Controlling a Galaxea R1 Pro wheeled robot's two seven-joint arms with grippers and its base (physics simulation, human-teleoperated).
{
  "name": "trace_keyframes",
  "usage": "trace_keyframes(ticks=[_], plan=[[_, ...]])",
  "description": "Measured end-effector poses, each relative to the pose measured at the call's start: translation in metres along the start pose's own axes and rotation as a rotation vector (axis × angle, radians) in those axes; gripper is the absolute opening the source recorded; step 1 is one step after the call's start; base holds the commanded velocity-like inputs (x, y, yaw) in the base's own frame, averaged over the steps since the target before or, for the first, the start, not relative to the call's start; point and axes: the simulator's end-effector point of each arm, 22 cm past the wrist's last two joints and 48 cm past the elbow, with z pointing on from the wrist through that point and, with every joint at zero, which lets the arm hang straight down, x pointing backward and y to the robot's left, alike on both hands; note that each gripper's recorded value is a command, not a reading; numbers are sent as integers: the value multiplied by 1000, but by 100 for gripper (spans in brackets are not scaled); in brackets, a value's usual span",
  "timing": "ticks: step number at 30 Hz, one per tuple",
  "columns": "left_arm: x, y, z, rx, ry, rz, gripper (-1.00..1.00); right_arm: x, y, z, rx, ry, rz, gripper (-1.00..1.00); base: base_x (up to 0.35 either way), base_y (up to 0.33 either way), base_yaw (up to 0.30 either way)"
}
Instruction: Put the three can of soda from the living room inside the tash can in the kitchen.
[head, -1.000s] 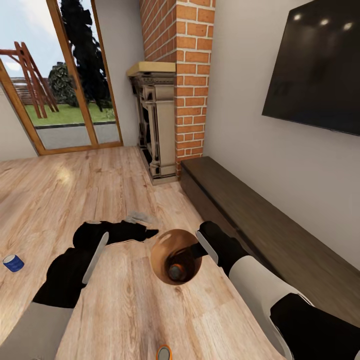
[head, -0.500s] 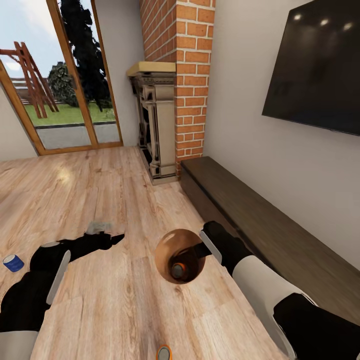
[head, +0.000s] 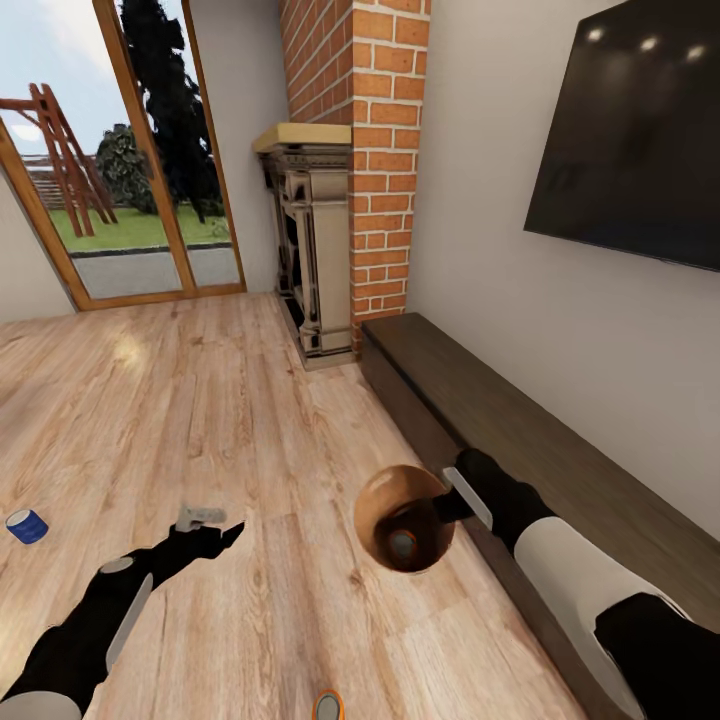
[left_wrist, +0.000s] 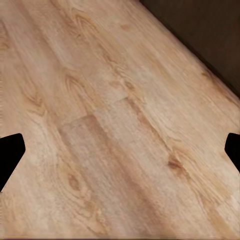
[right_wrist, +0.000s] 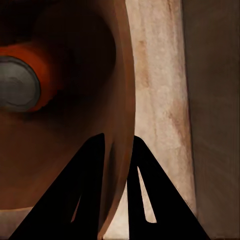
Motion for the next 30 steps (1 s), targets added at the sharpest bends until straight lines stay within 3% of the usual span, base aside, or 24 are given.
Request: trace_keyframes(ticks=[6, 14, 18, 22, 30], plan=[[2, -21, 15, 12, 35, -18, 100, -14, -31, -5, 60, -29, 7, -100, 0, 0, 0], [17, -59, 30, 67, 93, -35, 100, -25, -45, -11, 91, -31, 8, -100, 0, 0, 0], [28, -64, 31, 76, 118, -34, 100, -22, -49, -10, 97, -17, 12, -100, 0, 0, 0], [29, -64, 32, 75, 120, -35, 100, -16, -50, -6, 97, 0, 16, -100, -13, 0, 0], [30, -103, 28, 153, 72, -44, 100, -12, -35, 0, 102, -34, -1, -100, -231, 12, -58]])
